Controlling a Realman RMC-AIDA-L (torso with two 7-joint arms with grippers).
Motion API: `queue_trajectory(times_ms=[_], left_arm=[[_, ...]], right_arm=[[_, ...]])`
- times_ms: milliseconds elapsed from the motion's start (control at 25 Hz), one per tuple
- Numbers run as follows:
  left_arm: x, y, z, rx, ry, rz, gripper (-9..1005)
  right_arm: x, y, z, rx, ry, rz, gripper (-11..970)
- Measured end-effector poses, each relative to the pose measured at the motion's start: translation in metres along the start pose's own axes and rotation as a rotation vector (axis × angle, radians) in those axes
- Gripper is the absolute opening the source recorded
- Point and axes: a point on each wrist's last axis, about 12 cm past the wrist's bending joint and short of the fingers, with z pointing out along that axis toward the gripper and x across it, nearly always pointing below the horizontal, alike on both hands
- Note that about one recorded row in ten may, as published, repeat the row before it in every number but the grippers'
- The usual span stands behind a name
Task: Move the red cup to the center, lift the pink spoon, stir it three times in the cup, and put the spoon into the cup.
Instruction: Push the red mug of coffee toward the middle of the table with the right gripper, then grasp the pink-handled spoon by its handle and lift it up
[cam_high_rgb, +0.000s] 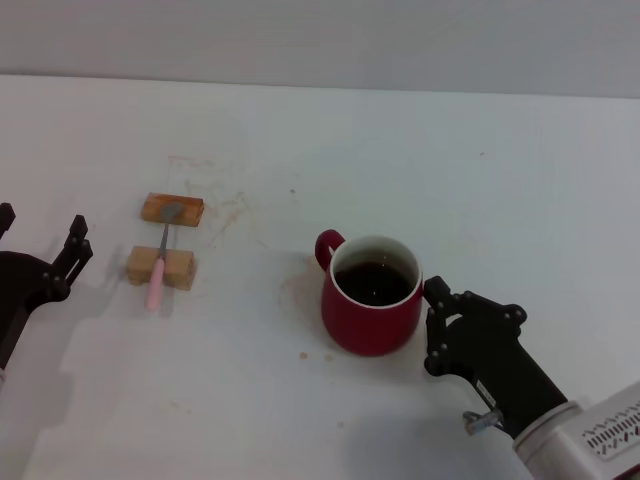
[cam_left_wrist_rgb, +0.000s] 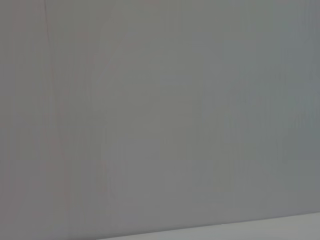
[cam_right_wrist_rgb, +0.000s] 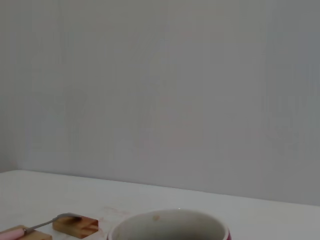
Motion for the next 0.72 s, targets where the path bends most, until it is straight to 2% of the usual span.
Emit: queue_trajectory(times_ms=[200, 440, 720], left_arm=[[0.0, 0.0, -0.002, -0.003, 0.001, -0.003, 843], [0.0, -0.002, -0.009, -0.003, -0.017, -0.015, 843], [0.001, -0.017, -0.021, 0.049, -0.029, -0.053, 843]], right_arm=[[-0.001, -0.004, -0.004, 0.026, -0.021, -0.002, -1], [-0.001, -0.017, -0.021, 0.129, -0.081, -0.01, -1], [0.0, -0.034, -0.038, 0.247, -0.115, -0.028, -1]])
